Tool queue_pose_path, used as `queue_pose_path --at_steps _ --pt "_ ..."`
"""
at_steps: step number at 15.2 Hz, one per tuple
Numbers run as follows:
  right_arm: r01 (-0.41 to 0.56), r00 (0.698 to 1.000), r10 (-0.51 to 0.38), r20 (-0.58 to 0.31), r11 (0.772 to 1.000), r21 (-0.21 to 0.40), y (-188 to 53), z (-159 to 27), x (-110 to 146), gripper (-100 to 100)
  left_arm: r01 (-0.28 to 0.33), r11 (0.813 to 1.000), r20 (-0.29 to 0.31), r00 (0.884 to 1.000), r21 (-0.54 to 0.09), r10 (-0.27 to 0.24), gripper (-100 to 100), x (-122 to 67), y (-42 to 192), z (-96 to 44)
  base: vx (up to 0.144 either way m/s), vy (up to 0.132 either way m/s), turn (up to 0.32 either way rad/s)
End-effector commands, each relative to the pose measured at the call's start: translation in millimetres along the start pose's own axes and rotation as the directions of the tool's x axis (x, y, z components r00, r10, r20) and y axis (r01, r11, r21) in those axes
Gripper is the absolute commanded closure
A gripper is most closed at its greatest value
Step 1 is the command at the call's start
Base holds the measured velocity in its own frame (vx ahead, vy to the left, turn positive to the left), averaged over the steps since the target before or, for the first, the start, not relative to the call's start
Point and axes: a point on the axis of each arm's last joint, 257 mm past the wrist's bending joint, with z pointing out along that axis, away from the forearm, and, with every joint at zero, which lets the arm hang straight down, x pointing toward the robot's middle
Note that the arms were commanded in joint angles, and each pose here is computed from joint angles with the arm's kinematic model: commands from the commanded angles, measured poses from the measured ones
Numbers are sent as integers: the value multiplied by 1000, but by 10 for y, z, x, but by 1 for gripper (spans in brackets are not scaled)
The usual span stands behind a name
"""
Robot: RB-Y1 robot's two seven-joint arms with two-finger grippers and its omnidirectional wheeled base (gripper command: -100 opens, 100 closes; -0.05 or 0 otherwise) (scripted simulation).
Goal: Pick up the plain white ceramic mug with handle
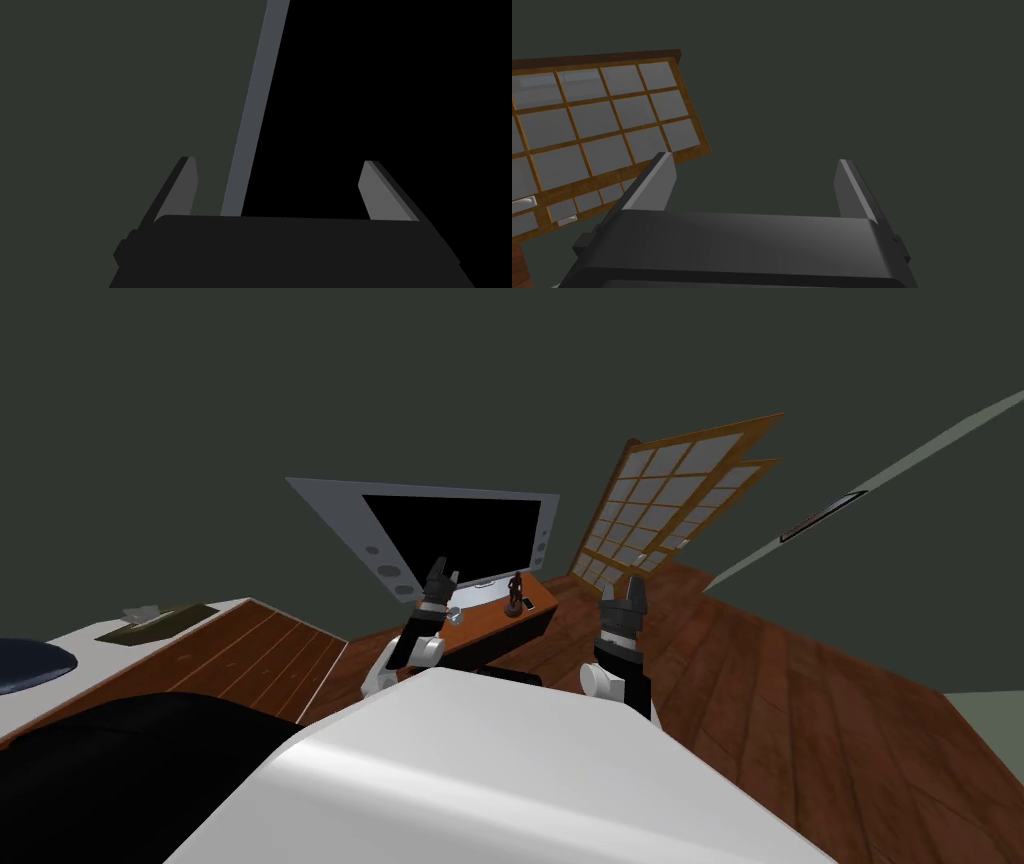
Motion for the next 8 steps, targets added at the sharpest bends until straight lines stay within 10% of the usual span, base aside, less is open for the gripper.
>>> queue_pose_path --at_steps 1,8 --pt "0 1000 0 0 1000 0 0 0 0 0 1 999 -5 1000 -49 -1 -100 -18 199 -15 -20 39 -122" --pt "0 1000 0 0 1000 0 0 0 0 0 8 955 -8 1000 -297 -11 -100 -283 1125 -171 -17 44 -153"
